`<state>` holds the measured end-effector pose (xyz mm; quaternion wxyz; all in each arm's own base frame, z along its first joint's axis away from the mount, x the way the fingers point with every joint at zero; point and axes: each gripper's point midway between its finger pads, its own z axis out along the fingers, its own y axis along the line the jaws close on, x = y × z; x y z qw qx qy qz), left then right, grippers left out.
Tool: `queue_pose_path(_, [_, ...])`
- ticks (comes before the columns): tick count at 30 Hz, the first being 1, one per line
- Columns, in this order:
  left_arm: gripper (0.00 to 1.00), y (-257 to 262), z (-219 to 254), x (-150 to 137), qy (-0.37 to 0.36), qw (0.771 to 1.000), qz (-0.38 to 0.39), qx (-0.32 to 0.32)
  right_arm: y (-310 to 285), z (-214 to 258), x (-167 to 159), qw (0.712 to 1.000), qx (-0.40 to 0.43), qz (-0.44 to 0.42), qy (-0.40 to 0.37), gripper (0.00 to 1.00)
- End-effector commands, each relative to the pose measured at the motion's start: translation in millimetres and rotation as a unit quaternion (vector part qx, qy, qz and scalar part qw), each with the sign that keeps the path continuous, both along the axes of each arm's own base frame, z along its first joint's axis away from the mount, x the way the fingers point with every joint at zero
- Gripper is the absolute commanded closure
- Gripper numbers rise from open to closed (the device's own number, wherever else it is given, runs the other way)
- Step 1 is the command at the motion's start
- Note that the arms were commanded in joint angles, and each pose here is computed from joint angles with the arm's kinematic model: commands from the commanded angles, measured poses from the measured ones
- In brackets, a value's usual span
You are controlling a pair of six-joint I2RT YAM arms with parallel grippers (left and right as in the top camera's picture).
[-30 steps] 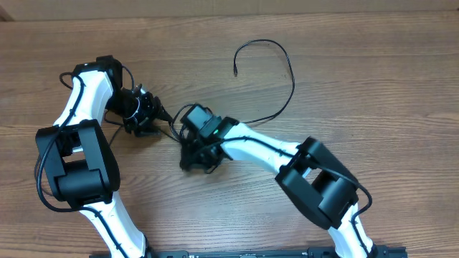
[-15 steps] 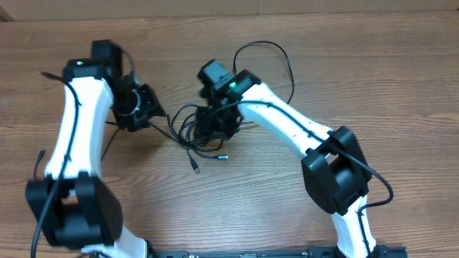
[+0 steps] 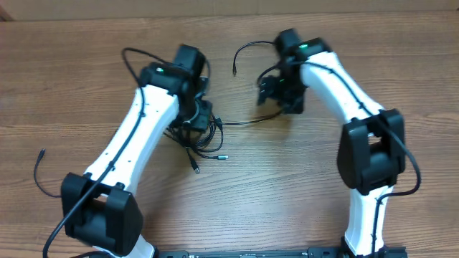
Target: Untangle cables
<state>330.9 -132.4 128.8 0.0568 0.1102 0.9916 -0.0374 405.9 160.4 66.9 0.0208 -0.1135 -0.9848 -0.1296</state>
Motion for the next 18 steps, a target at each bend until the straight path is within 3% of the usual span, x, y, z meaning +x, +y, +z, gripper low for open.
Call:
queue_pose_path(1, [0.56, 5.0, -23.6, 0.3, 0.012, 0.997, -0.059, 0.045, -11.1, 8.1, 5.4, 1.0, 0.008, -0.014, -0.007, 0.2])
queue_pose_path(11, [0.61, -9.0, -87.6, 0.9, 0.084, 0.989, -0.114, 0.035, -13.7, 7.9, 8.2, 1.0, 0.009, -0.016, -0.011, 0.2])
queue_pose_path(18, [0.58, -19.5, -96.6, 4.1, 0.084, 0.988, -0.132, 0.009, -9.5, 7.7, 7.4, 1.0, 0.009, -0.011, -0.013, 0.19])
